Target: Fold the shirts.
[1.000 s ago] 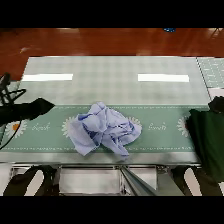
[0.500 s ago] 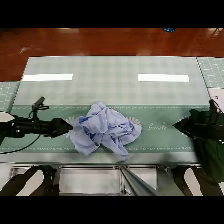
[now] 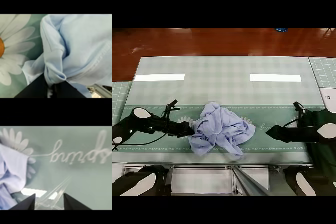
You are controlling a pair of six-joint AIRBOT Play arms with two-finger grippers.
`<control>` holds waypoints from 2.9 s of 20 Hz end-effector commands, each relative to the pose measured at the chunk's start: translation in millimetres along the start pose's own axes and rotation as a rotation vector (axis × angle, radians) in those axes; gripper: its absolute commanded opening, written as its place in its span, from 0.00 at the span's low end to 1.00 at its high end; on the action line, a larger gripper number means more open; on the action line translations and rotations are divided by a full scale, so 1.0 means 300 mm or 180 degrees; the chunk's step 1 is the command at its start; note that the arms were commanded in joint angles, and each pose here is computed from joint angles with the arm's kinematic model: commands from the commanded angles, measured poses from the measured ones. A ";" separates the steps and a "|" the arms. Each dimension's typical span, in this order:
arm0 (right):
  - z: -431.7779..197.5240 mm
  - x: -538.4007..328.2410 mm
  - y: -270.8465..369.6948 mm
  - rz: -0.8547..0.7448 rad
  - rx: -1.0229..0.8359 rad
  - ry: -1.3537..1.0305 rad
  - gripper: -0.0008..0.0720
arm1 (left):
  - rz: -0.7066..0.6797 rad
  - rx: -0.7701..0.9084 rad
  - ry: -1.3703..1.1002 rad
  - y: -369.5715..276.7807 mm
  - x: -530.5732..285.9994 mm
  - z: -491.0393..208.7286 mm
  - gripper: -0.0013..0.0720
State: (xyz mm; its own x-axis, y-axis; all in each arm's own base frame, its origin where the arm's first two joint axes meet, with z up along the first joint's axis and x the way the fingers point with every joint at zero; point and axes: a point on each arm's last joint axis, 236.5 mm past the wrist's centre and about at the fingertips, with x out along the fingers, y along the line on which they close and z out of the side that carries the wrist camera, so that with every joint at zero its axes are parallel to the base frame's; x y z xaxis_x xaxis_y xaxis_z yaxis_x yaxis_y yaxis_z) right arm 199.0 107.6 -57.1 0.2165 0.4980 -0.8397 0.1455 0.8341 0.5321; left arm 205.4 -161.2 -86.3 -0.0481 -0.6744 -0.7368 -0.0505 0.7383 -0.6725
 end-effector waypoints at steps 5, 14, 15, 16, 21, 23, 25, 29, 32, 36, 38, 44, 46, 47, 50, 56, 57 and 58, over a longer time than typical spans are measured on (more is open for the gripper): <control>-0.040 0.168 0.131 0.0204 0.0143 0.0247 0.56 | 0.0024 0.0073 -0.0061 -0.013 -0.001 0.034 0.05; 0.040 0.351 0.269 0.0629 0.0176 0.0427 0.25 | -0.0177 -0.0084 -0.0368 -0.062 -0.008 0.111 0.05; 0.055 0.348 0.311 0.0760 0.0051 0.0450 0.08 | -0.0230 -0.0120 -0.0484 -0.078 -0.017 0.144 0.05; 0.076 0.323 0.366 0.0912 -0.0152 0.0460 0.04 | -0.0289 -0.0119 -0.0584 -0.100 -0.039 0.178 0.05; 0.454 -0.098 0.533 0.0915 -0.0967 -0.0331 0.04 | -0.0794 0.0306 -0.1833 -0.402 -0.472 0.496 0.05; 0.639 -0.403 0.608 0.0812 -0.1214 -0.0997 0.04 | -0.0880 0.0471 -0.2558 -0.545 -0.753 0.593 0.05; 0.734 -0.717 0.717 0.0771 -0.1528 -0.1616 0.04 | -0.0919 0.0926 -0.3132 -0.721 -1.013 0.599 0.05; 0.692 -1.176 0.848 0.0412 -0.2070 -0.2442 0.04 | -0.0709 0.1766 -0.3814 -0.982 -1.368 0.444 0.05; 0.590 -1.342 0.815 -0.0107 -0.2162 -0.2783 0.04 | -0.0144 0.2061 -0.4198 -1.028 -1.509 0.294 0.05; 0.410 -1.473 0.718 -0.0681 -0.2046 -0.3035 0.04 | 0.0360 0.2343 -0.4373 -1.051 -1.535 0.065 0.05; 0.322 -1.489 0.715 -0.0668 -0.2039 -0.3094 0.04 | 0.0504 0.2488 -0.4268 -1.058 -1.492 -0.047 0.05; 0.157 -1.239 0.543 -0.0688 -0.1710 -0.2357 0.04 | 0.0585 0.2344 -0.3449 -0.921 -1.244 -0.154 0.05; 0.142 -1.100 0.455 -0.0690 -0.1514 -0.2016 0.04 | 0.0559 0.2049 -0.3172 -0.808 -1.145 -0.102 0.05; 0.143 -1.033 0.414 -0.0692 -0.1433 -0.1860 0.04 | 0.0567 0.1835 -0.2994 -0.727 -1.082 -0.064 0.05; 0.202 -0.853 0.311 -0.0679 -0.1203 -0.1573 0.04 | 0.0580 0.1197 -0.2458 -0.464 -0.865 0.039 0.05; 0.408 -0.534 0.205 -0.0453 -0.0854 -0.1013 0.04 | 0.0427 0.0170 -0.1875 -0.064 -0.484 0.196 0.05; 0.458 -0.485 0.200 -0.0380 -0.0815 -0.0970 0.04 | 0.0396 0.0117 -0.1875 -0.042 -0.459 0.240 0.05; 0.513 -0.426 0.187 -0.0307 -0.0720 -0.0927 0.04 | 0.0355 0.0037 -0.1913 -0.025 -0.441 0.290 0.05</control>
State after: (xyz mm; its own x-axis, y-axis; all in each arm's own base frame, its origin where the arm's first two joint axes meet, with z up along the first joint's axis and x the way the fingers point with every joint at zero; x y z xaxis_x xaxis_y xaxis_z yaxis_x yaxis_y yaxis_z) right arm 286.3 47.0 133.7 0.5083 0.2947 -0.8092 -0.0509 0.9483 0.3133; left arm 276.6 -80.5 58.3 0.5261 -0.4827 -0.7002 0.0129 0.8277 -0.5610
